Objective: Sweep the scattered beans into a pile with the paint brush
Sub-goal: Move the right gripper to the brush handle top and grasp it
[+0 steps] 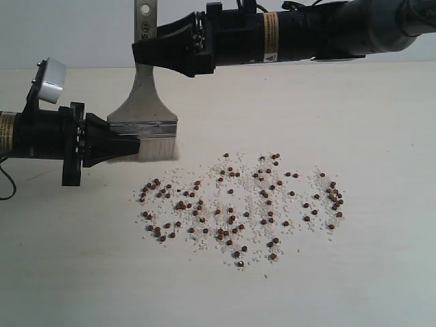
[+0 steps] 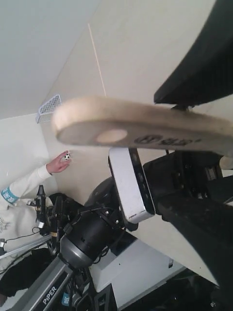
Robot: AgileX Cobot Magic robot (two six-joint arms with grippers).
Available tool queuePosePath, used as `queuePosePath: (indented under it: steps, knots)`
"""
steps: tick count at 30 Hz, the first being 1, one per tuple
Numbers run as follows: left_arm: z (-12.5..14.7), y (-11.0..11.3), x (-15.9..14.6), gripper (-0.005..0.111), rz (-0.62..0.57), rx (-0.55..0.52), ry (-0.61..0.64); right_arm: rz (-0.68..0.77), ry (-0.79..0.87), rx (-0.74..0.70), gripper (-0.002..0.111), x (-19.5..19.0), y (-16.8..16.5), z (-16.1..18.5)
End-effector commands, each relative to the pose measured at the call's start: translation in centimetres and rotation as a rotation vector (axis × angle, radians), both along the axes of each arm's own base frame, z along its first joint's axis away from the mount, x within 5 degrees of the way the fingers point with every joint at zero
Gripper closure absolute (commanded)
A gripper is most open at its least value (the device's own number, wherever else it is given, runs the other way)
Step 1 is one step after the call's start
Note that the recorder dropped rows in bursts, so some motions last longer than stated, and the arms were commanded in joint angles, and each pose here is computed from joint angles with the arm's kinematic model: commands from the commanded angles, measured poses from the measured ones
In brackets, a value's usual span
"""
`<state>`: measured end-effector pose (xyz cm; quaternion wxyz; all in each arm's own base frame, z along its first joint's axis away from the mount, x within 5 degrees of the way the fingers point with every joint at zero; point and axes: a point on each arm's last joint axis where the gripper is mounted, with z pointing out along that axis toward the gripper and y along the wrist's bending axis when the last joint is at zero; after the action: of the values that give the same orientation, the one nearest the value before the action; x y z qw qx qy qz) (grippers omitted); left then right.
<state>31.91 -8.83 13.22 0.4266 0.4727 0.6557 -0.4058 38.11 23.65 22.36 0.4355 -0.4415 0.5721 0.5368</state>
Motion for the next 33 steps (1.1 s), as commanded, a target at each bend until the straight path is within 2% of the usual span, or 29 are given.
queuePosePath:
  steps: [1, 15, 18, 22, 33]
  knots:
    - [0.4, 0.0, 0.2, 0.107, 0.009, -0.024, -0.013, -0.025, -0.015, 0.055, 0.054, 0.2, 0.2, 0.6]
    - [0.4, -0.1, 0.2, 0.107, 0.007, -0.024, -0.013, -0.04, -0.024, 0.125, 0.054, -0.5, 2.1, 1.3]
    - [0.4, -0.1, 0.2, 0.107, 0.007, -0.024, -0.013, -0.084, -0.004, 0.12, 0.054, -0.1, 2.1, 1.2]
    - [0.4, -0.1, 0.2, 0.107, 0.007, -0.024, -0.013, -0.065, 0.078, 0.125, 0.054, -0.2, 2.1, 1.2]
    - [0.4, -0.1, 0.2, 0.107, 0.007, -0.024, -0.013, -0.089, 0.002, 0.108, 0.054, 0.0, 2.1, 1.1]
